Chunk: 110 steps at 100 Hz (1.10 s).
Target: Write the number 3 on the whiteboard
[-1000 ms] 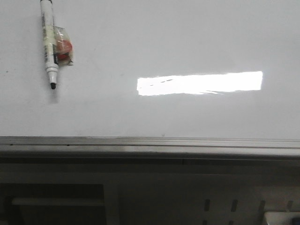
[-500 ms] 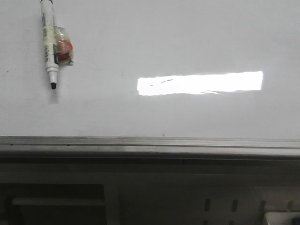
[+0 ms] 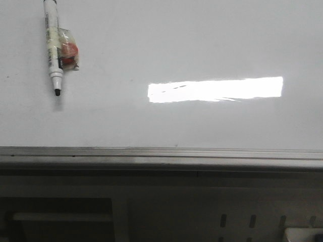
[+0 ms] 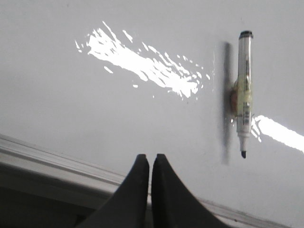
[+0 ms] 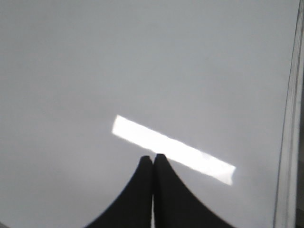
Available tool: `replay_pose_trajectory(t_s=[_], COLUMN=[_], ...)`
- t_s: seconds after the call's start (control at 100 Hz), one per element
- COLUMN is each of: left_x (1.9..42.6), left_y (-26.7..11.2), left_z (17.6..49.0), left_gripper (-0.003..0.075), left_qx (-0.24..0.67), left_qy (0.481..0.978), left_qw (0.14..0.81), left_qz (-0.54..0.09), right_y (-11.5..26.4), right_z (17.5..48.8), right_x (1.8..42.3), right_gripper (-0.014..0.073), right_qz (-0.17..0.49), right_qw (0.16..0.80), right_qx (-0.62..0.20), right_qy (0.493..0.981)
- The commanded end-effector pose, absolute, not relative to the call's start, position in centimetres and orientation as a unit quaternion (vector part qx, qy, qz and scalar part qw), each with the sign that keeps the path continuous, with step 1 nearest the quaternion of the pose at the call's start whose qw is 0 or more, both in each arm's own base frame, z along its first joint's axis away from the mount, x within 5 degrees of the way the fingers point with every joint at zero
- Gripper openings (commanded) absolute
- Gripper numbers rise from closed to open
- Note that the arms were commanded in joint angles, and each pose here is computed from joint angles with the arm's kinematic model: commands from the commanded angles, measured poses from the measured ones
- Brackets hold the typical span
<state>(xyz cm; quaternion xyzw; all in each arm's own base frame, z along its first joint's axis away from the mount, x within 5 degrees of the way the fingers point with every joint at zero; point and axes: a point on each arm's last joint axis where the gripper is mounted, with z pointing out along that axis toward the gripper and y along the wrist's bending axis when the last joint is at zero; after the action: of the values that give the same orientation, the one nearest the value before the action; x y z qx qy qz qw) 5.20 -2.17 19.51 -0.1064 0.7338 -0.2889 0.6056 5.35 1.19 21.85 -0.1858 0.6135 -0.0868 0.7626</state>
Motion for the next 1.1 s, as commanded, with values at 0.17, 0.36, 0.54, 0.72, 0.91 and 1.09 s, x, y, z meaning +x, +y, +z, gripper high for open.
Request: replay_pose_trajectory(t_s=[0.17, 0.36, 0.54, 0.72, 0.91, 1.09], left_x=[5.3, 5.3, 4.7, 4.9, 8.2, 12.3], left_y=[-1.8, -1.9, -2.3, -2.5, -3.3, -4.6], left_z=[19.5, 19.7, 22.5, 27.6, 31.3, 32.9], left_gripper=[-0.0020, -0.0020, -0.0020, -0.0011, 0.0274, 0.0444], left_qx=[-0.211, -0.236, -0.161, -0.029, 0.029, 0.030], left_qy=[0.675, 0.662, 0.673, 0.724, 0.793, 0.842], left_qw=[0.598, 0.583, 0.614, 0.639, 0.571, 0.486], left_qz=[-0.377, -0.409, -0.380, -0.258, -0.209, -0.232], right_y=[0.4, -0.4, 0.2, 0.8, 0.9, 1.1], right_z=[22.2, 22.1, 22.9, 26.4, 30.4, 32.3], right_x=[5.2, 5.3, 5.1, 4.1, 3.3, 3.3], right_gripper=[-0.0066, -0.0066, -0.0064, -0.0060, 0.0136, 0.0275], right_qz=[0.155, 0.277, 0.327, 0.274, 0.193, 0.144], right_qw=[0.786, 0.748, 0.702, 0.720, 0.732, 0.701], right_qx=[0.063, 0.211, 0.226, 0.132, 0.058, 0.003], right_qy=[0.595, 0.565, 0.591, 0.624, 0.651, 0.698])
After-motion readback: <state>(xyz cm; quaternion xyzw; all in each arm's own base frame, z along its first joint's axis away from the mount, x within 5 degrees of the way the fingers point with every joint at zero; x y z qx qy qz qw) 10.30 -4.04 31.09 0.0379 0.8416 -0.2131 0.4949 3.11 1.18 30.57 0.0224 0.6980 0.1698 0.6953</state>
